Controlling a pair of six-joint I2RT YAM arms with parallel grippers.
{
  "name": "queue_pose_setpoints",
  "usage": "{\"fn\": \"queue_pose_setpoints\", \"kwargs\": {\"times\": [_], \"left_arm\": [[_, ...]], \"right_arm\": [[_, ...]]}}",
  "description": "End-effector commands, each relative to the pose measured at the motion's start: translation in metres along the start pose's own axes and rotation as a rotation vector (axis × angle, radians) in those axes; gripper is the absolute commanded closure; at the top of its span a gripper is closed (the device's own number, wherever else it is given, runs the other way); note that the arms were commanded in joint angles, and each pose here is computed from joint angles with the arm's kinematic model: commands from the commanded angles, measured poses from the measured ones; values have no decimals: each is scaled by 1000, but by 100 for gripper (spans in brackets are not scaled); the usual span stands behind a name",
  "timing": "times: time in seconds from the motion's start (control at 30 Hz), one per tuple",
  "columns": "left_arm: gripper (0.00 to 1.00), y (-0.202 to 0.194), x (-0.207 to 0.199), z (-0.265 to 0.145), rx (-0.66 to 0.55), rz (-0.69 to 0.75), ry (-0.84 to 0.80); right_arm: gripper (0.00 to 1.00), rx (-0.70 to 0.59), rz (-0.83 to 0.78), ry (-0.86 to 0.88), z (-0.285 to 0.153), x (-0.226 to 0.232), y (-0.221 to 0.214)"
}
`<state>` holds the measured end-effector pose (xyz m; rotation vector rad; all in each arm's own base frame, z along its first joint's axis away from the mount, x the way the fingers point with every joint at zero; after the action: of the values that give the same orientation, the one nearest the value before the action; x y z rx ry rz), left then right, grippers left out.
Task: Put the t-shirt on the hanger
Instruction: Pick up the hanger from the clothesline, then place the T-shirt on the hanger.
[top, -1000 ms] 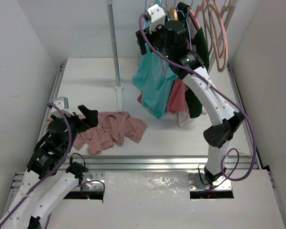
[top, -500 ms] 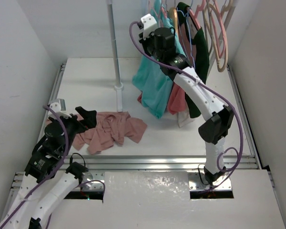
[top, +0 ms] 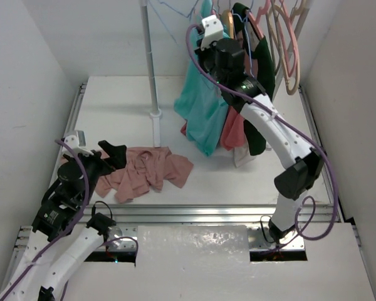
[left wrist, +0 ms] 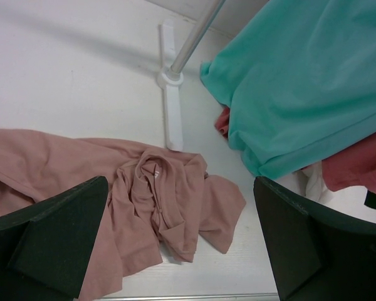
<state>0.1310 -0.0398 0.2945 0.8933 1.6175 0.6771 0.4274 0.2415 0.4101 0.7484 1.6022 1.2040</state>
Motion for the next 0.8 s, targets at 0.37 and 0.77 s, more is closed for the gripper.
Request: {"fn": "queue_pose_setpoints", "kwargs": {"times": [0.37, 0.77], "left_arm": [[0, -7, -20, 25, 150, -60, 41], [7, -86, 7, 90, 400, -18, 372]], "right_arm": [[100, 15, 193, 119, -147, -31, 61], [100, 136, 348, 257, -295, 5, -83]]}}
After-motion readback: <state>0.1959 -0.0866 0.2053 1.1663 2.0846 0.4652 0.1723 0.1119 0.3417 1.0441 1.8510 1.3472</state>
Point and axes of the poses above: each gripper's point midway between its finger pads, its own z axis out along the fingers, its own x axis along the line the jaws close on, y = z × x, the point moved 8 cm from there along -z, back along the fingers, and after that the axes turned 10 degrees about -z, right-handed, at the moved point
